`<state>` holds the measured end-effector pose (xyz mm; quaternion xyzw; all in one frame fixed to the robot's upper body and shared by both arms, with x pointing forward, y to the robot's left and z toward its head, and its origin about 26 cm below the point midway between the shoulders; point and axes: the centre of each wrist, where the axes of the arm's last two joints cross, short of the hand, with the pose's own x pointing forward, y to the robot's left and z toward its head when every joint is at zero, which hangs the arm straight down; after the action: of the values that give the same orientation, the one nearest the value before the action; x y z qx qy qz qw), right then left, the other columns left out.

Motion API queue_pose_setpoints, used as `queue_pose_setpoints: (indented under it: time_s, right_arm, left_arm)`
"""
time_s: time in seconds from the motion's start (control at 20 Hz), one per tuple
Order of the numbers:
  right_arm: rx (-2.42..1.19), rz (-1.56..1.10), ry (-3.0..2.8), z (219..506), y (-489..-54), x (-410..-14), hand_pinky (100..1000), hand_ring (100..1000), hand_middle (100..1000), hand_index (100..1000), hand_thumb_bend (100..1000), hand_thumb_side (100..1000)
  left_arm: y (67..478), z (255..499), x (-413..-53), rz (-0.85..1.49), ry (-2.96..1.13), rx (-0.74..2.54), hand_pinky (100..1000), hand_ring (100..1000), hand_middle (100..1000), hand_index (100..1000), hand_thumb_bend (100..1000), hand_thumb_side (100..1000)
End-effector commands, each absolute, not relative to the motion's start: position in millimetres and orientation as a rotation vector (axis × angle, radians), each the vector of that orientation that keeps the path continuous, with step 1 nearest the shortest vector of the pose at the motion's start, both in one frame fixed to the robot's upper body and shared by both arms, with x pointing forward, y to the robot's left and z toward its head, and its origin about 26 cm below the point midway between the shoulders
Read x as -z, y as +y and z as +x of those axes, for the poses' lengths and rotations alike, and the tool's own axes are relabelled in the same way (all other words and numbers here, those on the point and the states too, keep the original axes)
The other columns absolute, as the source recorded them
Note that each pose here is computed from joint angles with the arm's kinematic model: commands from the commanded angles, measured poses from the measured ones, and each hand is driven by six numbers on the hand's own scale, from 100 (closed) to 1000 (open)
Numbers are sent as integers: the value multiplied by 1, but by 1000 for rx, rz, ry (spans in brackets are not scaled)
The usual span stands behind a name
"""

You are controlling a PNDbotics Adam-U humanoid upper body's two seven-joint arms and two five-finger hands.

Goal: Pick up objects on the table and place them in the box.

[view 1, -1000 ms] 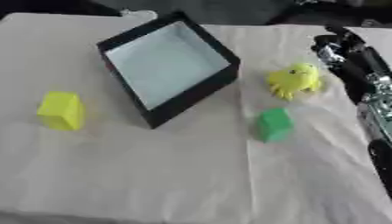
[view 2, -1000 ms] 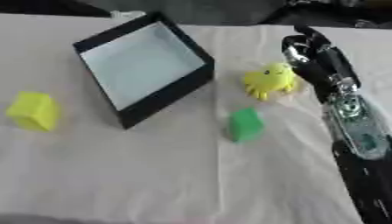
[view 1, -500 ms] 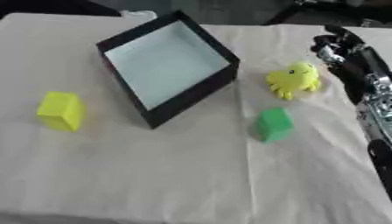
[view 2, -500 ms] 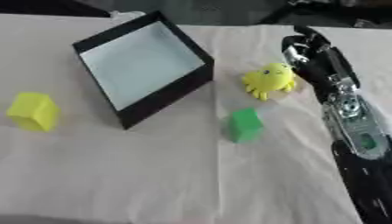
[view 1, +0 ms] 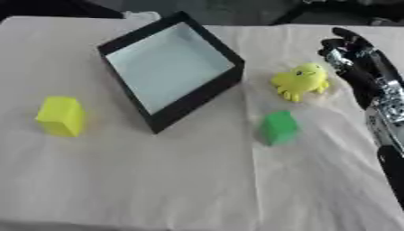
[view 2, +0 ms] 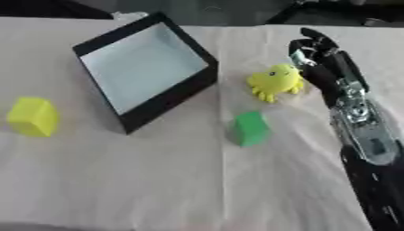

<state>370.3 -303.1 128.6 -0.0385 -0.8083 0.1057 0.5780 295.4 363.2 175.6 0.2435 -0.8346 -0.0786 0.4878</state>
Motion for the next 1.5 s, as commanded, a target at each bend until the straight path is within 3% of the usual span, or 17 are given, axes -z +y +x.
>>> queue_pose_setpoints:
  time_s: [0.05,0.75,1.5]
  right_arm:
    - [-274,-128,-1910,370,-311,-139,895,775,741,899,153,376]
    - [-296,-129,-1896,371,-311,-137,895,775,742,899,144,386]
    - [-322,-115,-1884,371,-308,-135,896,774,742,899,134,393]
  left_arm:
    - [375,291,-208,673,-2010,456,805,654,819,830,466,657]
    - [393,299,-277,775,-1522,1387,847,802,850,902,411,684]
    - [360,312,-306,586,-1220,1777,877,865,867,933,356,663]
